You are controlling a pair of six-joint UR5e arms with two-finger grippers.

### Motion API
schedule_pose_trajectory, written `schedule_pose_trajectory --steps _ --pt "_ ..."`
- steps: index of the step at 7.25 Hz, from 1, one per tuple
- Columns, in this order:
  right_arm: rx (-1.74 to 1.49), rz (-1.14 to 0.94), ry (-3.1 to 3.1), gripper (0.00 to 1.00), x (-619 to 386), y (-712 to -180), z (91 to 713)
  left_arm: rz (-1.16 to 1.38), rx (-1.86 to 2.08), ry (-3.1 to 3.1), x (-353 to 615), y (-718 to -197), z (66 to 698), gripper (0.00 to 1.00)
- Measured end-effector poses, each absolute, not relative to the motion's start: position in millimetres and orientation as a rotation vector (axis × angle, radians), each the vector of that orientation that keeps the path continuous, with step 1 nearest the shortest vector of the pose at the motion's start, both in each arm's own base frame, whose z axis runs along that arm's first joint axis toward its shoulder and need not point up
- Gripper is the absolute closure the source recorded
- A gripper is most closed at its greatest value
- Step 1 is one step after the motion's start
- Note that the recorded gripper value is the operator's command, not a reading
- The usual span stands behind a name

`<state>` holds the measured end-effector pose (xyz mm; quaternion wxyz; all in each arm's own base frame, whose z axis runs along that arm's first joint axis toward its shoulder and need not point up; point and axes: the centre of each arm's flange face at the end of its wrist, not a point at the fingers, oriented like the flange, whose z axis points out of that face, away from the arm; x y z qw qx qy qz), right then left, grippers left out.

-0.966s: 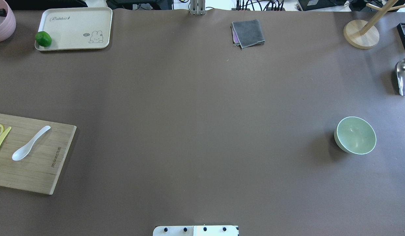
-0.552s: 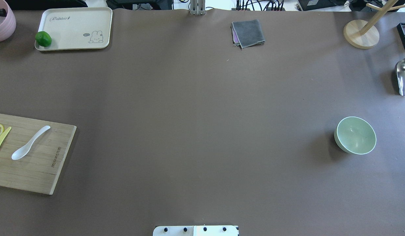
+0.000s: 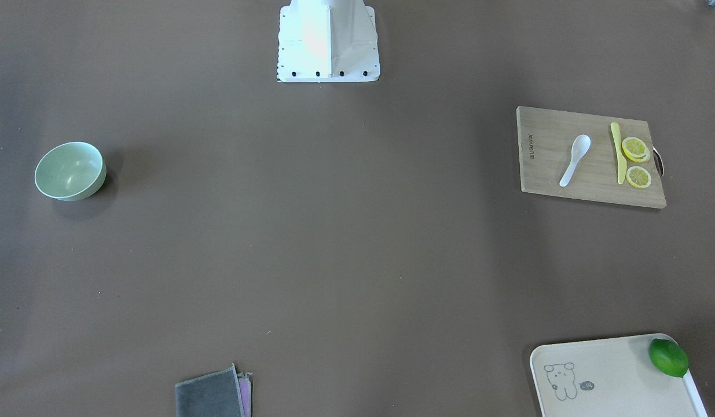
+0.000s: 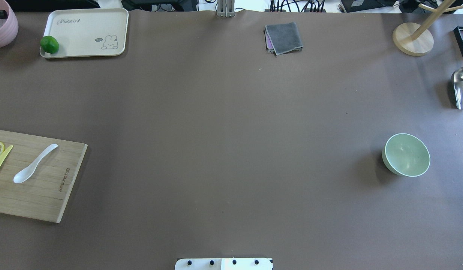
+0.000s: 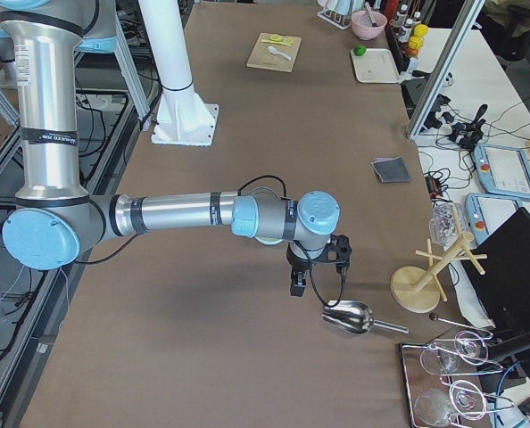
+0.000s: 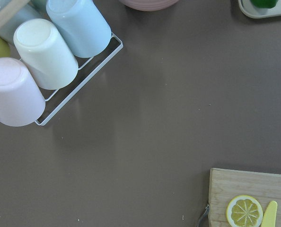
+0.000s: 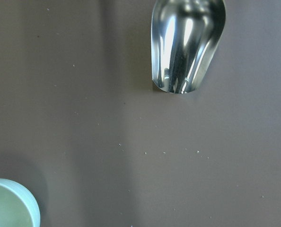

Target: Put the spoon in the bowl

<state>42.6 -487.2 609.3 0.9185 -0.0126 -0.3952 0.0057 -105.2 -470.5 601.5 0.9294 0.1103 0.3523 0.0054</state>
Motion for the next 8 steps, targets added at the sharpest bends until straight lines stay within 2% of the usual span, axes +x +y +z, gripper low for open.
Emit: schedule_pose_trajectory --steps 4,8 --pt "0.142 -0.175 -0.826 0.00 -21 -514 566 0.051 0.382 0.720 -103 -494 544 0.02" --pt "0.160 -0.183 -0.847 0.00 -133 -522 526 -0.075 0.400 0.752 -101 -495 578 0.02"
